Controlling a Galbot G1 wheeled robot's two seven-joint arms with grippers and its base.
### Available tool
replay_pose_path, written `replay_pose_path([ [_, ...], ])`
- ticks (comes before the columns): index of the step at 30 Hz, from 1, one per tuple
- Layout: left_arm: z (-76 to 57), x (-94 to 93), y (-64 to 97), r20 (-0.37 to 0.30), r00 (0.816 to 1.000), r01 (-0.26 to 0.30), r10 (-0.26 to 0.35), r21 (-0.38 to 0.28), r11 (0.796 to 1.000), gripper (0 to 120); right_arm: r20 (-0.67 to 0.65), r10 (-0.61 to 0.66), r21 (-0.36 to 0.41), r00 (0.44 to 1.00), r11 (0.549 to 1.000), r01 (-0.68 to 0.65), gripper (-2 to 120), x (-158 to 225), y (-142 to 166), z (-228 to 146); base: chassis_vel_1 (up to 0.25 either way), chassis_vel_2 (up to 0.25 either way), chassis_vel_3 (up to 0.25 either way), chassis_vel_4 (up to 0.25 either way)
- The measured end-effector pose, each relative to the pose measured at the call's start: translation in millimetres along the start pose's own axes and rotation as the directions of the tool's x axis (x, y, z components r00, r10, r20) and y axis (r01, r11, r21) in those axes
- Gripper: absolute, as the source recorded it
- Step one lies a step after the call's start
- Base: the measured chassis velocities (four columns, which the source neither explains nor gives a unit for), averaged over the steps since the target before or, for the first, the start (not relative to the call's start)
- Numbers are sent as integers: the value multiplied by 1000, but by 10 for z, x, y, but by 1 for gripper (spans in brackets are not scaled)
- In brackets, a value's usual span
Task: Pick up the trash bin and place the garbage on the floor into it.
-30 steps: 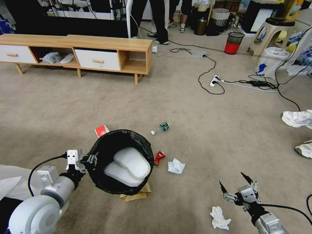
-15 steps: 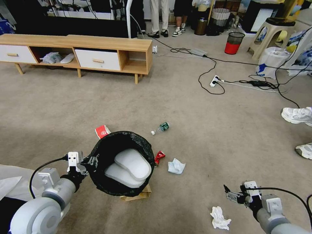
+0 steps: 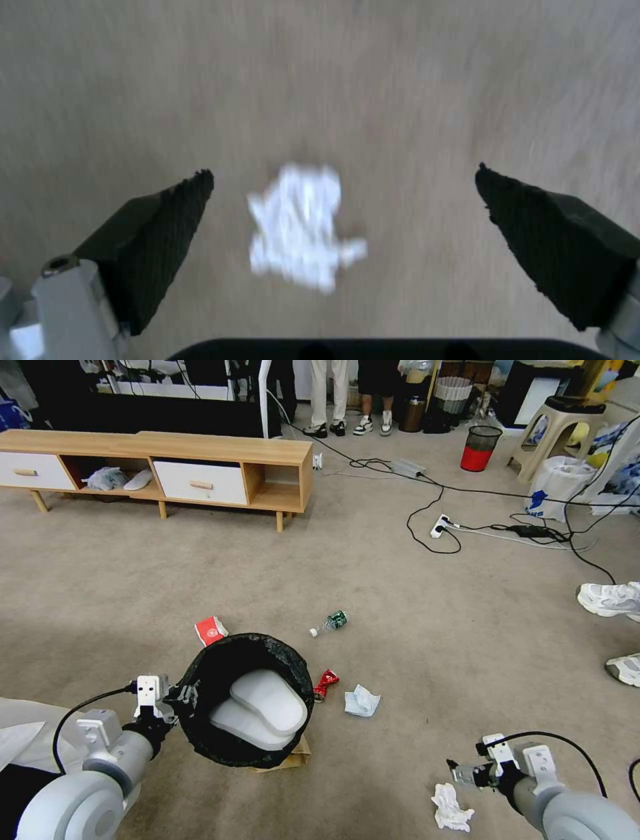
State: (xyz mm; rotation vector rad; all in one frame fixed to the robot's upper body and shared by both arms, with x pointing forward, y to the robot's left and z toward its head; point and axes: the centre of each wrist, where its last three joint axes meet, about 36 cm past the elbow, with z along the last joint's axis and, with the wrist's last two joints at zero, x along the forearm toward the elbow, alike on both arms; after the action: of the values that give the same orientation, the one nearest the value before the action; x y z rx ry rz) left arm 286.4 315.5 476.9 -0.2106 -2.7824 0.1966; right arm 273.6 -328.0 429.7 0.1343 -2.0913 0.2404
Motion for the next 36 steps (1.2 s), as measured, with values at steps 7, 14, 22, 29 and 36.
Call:
replay_pose_path([
  [7, 37, -88, 73, 27, 1000, 9, -10, 32, 999, 0, -132, 23, 71, 991, 997, -13, 100, -207, -29, 186, 0, 0, 0, 0],
  [14, 41, -118, 140, 35, 999, 17, -19, 52, 998, 0, -217, 14, 41, 976, 999, -6, 100, -286, -23, 242, 0, 0, 0, 0],
  [22, 61, -97, 155, 38, 999, 19, -22, 65, 998, 0, -257, -5, 20, 966, 1000, 10, 100, -299, -31, 221, 0, 0, 0, 0],
  [29, 111, -80, 141, 38, 999, 25, -28, 83, 996, 0, -254, -72, -33, 965, 997, 66, 100, -483, 179, 100, 0, 0, 0, 0],
  [36, 132, -72, 135, 41, 998, 32, -36, 94, 995, 0, -262, -105, -79, 959, 993, 87, 100, -744, 309, 47, 0, 0, 0, 0],
])
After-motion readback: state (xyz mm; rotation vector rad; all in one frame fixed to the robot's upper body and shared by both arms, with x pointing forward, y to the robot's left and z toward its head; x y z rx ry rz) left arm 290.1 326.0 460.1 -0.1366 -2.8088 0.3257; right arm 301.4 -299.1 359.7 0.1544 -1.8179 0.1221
